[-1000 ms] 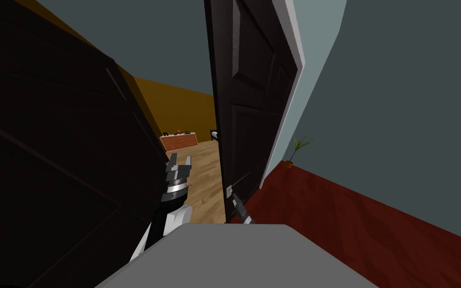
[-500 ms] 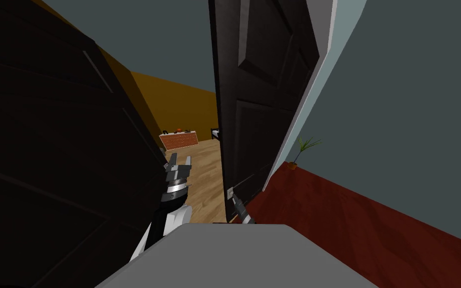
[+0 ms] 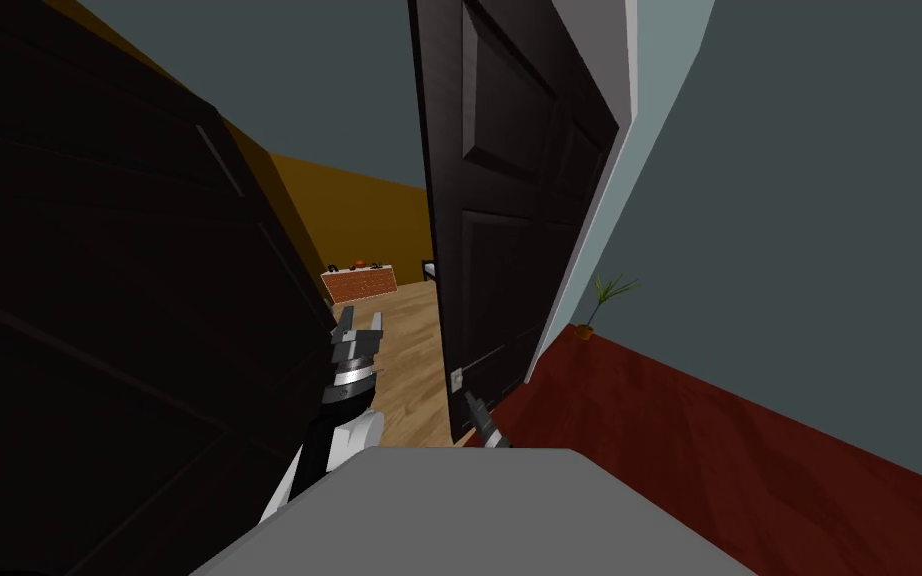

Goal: Push the door open

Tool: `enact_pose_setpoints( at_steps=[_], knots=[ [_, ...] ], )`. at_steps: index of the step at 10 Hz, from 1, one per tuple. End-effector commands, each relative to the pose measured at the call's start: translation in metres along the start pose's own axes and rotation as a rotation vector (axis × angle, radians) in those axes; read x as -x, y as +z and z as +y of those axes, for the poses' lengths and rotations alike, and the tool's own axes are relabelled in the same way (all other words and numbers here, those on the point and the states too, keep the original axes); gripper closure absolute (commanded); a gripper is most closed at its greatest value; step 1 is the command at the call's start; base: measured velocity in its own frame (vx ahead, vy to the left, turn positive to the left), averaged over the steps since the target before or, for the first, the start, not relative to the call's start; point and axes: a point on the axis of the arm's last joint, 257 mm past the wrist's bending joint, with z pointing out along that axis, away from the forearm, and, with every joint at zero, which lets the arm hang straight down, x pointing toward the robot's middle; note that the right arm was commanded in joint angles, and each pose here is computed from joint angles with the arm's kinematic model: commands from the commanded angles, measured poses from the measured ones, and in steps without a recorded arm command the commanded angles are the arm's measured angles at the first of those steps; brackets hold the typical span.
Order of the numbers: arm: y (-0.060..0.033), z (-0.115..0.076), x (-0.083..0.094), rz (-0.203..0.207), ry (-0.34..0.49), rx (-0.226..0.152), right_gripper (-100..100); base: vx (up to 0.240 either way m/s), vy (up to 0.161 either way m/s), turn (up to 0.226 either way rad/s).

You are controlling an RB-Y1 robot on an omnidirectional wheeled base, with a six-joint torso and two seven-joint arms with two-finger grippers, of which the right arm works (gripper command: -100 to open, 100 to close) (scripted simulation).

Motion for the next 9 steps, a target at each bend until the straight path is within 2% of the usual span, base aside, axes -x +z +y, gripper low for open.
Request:
enact_pose_setpoints(
  at_steps=[1,3,4,6,9],
  knots=[
    [-0.0025,-0.001,0.006,-0.015,-0.002,-0.005,-100,-0.133,-0.028,-0.116],
    [-0.0037,0.0,0.01,-0.033,0.0,-0.007,-100,-0.207,-0.019,-0.103],
    [-0.0029,0.0,0.008,-0.026,-0.001,-0.006,-100,-0.09,-0.018,-0.021],
    [-0.0008,-0.002,0.013,-0.032,-0.006,-0.01,-100,0.095,0.064,0.031],
    [0.0067,-0.002,0.016,-0.042,-0.007,-0.01,-100,0.204,0.124,0.028]
  ],
)
